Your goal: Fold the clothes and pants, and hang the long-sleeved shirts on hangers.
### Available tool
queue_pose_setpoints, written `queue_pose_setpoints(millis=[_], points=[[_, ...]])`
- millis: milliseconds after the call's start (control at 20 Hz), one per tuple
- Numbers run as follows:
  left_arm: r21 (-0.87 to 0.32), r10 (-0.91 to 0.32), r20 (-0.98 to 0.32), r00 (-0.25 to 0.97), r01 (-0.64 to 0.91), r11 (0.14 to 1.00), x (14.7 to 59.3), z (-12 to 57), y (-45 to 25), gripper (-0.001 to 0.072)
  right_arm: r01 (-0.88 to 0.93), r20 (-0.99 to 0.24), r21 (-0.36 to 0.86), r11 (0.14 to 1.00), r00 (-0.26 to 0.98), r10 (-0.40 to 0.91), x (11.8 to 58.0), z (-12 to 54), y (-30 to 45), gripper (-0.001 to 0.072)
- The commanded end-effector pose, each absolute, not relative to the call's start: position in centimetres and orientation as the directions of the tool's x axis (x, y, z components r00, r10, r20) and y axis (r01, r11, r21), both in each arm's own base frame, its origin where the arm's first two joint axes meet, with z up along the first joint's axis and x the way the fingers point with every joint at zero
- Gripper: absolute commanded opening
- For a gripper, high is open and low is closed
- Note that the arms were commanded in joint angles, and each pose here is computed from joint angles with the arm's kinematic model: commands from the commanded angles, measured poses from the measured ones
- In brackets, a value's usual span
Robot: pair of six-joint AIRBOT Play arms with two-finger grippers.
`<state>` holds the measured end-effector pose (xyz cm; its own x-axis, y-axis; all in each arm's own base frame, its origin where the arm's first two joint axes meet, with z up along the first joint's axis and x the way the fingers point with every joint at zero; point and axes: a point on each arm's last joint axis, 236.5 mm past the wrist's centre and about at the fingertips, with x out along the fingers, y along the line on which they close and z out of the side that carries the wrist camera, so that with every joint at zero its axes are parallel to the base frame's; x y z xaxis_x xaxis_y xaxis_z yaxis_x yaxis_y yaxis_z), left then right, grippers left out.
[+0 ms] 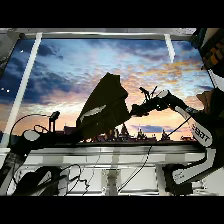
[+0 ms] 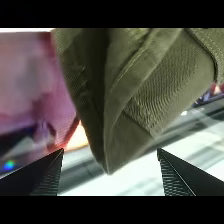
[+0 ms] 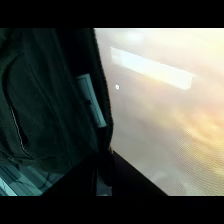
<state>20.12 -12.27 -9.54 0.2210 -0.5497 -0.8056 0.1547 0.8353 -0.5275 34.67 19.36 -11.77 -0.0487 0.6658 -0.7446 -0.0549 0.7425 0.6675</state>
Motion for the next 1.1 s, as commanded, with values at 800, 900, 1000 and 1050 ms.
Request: queue_pose_setpoints(millis=[800, 900, 1000, 1050], points=[[-0.637, -0.765, -0.623, 0.162, 0.462, 0.617, 26.8, 0.8, -19.3, 0.0017, -0.305, -0.708, 0.612, 0.729, 0.199, 0.678, 37.5, -0.9, 19.1, 0.0045], [-0.587, -0.789, -0.579, 0.204, 0.568, 0.577, 29.1, 6.6, -19.7, 0.0017, -0.375, -0.659, 0.565, 0.735, 0.332, 0.676, 38.0, 4.8, 18.6, 0.0045], [-0.505, -0.799, -0.523, 0.298, 0.646, 0.572, 31.3, 13.2, -19.5, 0.0017, -0.411, -0.586, 0.527, 0.744, 0.458, 0.668, 37.7, 10.8, 17.6, 0.0045], [-0.455, -0.802, -0.482, 0.353, 0.681, 0.573, 31.9, 16.7, -19.3, 0.0017, -0.421, -0.544, 0.514, 0.748, 0.514, 0.663, 37.1, 13.7, 17.2, 0.0045]])
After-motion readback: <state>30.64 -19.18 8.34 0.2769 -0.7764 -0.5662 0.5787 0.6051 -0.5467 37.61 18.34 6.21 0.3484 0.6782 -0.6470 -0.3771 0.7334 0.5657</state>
